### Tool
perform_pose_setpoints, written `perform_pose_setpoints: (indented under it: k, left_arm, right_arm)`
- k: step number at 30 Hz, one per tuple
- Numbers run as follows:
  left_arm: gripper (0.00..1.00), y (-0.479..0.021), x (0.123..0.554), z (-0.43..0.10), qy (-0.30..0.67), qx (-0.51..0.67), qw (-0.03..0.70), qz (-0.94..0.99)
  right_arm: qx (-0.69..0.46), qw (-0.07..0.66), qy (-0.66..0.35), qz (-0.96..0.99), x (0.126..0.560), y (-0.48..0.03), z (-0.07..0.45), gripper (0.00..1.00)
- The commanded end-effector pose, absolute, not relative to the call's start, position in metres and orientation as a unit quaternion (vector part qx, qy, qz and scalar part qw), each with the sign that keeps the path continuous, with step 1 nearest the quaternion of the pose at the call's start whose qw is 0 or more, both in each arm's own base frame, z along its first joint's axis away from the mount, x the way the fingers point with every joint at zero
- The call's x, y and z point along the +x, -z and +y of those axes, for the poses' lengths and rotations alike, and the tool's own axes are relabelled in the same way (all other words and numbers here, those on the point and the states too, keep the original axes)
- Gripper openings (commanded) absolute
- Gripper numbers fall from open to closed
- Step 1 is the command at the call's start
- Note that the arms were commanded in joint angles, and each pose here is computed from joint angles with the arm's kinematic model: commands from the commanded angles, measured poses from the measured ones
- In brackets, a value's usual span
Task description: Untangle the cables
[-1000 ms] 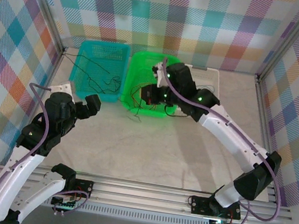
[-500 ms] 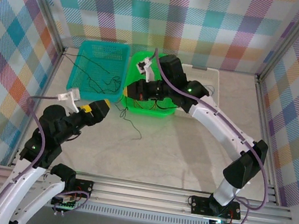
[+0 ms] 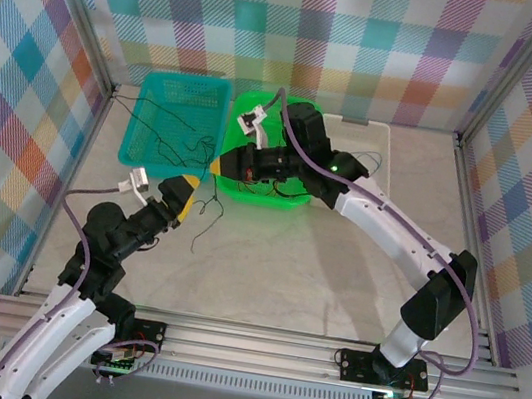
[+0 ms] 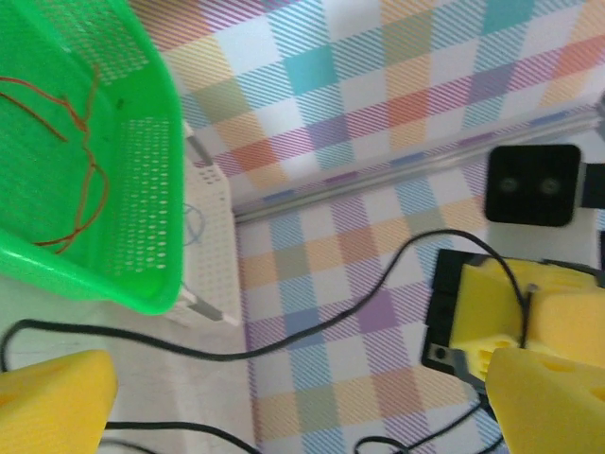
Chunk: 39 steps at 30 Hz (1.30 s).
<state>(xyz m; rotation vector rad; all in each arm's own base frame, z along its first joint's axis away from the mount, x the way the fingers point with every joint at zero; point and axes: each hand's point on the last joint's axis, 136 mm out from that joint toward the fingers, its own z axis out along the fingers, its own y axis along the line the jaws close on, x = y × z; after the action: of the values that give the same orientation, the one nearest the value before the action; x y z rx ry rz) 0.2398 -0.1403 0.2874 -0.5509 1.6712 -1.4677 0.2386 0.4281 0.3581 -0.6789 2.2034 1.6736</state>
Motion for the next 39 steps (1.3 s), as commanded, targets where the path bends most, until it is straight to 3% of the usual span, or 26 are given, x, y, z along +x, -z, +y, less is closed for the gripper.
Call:
perform_pose_setpoints:
  k: [1,21,28,39]
  left_arm:
    - [1.00,-0.305,0.230,-0.149,0.641,-0.211,0.395,0.623]
    - [0.99,-0.314,0.213,-0.171,0.657,-0.176,0.394,0.618]
    - [0.87,-0.313,0.208,-0.176,0.649,-0.157,0.403,0.626]
    - [0.56,-0.308,0.209,-0.178,0.637,-0.150,0.411,0.634]
  right_arm:
    - [-0.246,0.155,-0.610,0.737,0.228,-0.381,0.431,0.00]
    - [-0.221,0.113,-0.626,0.739,0.226,-0.357,0.459,0.00]
    - [-0.214,0.106,-0.624,0.743,0.227,-0.352,0.461,0.00]
    - [-0.213,0.100,-0.626,0.744,0.225,-0.351,0.463,0.00]
